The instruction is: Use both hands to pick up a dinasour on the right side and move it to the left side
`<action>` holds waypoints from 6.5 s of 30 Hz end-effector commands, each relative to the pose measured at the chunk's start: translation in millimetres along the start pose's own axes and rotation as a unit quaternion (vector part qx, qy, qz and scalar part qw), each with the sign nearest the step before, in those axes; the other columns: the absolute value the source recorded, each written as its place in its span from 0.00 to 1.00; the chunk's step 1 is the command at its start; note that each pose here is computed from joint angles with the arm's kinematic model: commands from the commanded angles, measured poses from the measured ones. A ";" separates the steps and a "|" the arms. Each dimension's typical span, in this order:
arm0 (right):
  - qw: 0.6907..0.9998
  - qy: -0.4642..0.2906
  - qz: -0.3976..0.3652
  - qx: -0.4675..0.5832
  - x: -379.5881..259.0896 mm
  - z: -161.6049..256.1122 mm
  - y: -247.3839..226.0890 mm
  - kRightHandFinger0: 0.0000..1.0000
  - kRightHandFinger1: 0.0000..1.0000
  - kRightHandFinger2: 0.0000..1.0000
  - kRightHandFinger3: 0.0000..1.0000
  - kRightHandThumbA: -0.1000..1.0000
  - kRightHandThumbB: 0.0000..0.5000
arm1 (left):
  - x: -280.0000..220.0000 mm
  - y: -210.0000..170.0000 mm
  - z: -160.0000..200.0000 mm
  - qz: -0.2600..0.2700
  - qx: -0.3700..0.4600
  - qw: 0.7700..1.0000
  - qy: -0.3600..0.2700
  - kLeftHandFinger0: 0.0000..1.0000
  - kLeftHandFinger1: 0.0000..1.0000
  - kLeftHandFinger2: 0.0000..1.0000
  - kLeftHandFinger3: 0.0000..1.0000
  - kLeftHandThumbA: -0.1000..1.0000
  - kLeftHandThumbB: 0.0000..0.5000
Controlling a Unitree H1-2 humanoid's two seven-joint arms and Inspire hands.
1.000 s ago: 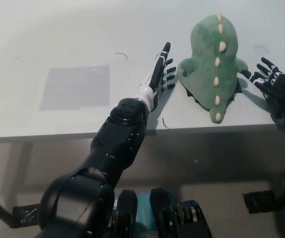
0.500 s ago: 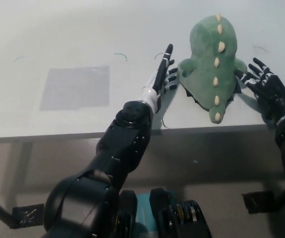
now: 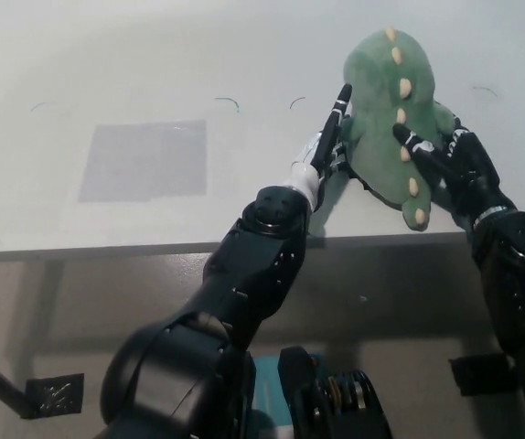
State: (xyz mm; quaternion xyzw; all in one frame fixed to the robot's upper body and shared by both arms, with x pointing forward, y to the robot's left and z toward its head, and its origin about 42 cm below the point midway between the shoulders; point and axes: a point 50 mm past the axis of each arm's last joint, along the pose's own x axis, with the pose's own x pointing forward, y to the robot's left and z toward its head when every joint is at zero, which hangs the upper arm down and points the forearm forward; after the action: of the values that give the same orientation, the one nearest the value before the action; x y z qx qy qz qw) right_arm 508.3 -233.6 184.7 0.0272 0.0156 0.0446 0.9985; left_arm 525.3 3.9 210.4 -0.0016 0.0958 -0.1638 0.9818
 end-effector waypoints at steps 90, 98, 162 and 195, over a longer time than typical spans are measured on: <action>0.940 -0.027 0.326 -0.099 -24.4 -3.9 323.8 1.00 1.00 1.00 1.00 1.00 0.00 | -150.9 200.8 -77.5 0.175 -0.023 0.977 -0.121 1.00 1.00 1.00 1.00 1.00 0.35; 0.940 -0.028 0.327 -0.099 -25.5 -3.0 329.3 1.00 1.00 1.00 1.00 1.00 0.03 | -152.5 200.6 -76.3 0.184 -0.034 0.972 -0.139 1.00 1.00 1.00 1.00 1.00 0.28; 0.966 -0.111 0.218 -0.083 13.8 42.8 214.7 1.00 1.00 1.00 1.00 1.00 0.27 | -181.5 284.7 -38.6 0.201 -0.022 0.963 -0.180 1.00 1.00 1.00 1.00 1.00 0.80; 0.969 -0.201 0.127 -0.071 -100.8 20.9 17.7 1.00 1.00 1.00 1.00 1.00 0.25 | -286.4 220.6 -84.0 0.196 0.038 0.949 -0.244 1.00 1.00 1.00 1.00 1.00 0.73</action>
State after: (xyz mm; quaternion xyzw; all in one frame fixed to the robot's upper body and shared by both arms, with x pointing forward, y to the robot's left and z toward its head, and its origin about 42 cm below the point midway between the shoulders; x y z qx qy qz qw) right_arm 414.7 -205.3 192.1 -0.0285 -0.1342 0.1621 0.9772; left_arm 324.9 309.6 162.4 0.0069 -0.1015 0.0304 0.9943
